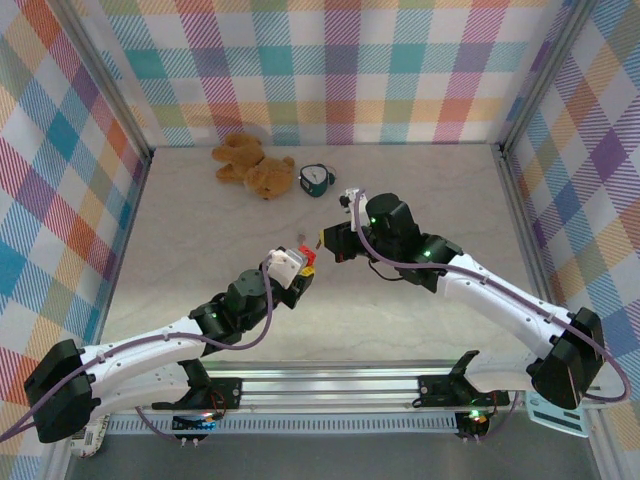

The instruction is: Unlock with the key

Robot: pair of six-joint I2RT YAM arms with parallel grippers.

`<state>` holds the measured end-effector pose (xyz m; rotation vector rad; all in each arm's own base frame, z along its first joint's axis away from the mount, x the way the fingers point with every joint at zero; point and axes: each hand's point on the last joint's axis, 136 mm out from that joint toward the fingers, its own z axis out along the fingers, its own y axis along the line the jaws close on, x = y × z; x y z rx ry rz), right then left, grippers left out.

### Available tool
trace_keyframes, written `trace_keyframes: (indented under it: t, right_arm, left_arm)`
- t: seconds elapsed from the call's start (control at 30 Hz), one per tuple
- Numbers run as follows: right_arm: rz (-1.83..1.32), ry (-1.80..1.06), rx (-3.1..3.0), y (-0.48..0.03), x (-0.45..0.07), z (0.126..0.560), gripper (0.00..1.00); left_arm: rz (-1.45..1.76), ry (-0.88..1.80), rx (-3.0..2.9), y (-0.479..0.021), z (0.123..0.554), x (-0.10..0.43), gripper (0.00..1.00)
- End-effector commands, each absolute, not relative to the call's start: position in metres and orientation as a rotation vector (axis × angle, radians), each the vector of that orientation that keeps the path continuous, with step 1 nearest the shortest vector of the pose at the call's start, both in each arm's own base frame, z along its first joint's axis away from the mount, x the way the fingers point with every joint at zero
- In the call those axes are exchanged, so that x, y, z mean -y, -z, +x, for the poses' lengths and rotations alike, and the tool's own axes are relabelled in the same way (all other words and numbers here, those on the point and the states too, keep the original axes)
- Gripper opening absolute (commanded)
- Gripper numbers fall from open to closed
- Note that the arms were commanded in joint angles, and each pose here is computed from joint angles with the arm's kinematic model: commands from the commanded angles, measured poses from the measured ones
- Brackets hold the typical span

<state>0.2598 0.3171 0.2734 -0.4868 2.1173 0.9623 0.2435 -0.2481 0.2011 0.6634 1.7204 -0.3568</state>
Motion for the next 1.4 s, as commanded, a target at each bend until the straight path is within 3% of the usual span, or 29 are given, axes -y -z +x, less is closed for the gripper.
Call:
trace_keyframes:
  t: [0.0, 1.37]
  right_arm:
    - [-0.472, -1.005, -2.038, -0.301, -0.325, 0.263, 0.00]
    - [-0.459, -1.042, -2.169, -0.251, -0.328, 0.241, 0.00]
  left_arm:
    - [0.654, 0.381, -1.660, -0.215, 0.243, 0.254, 0.35]
    - [0.650, 0.319, -1.656, -0.220, 0.249, 0.250, 0.32]
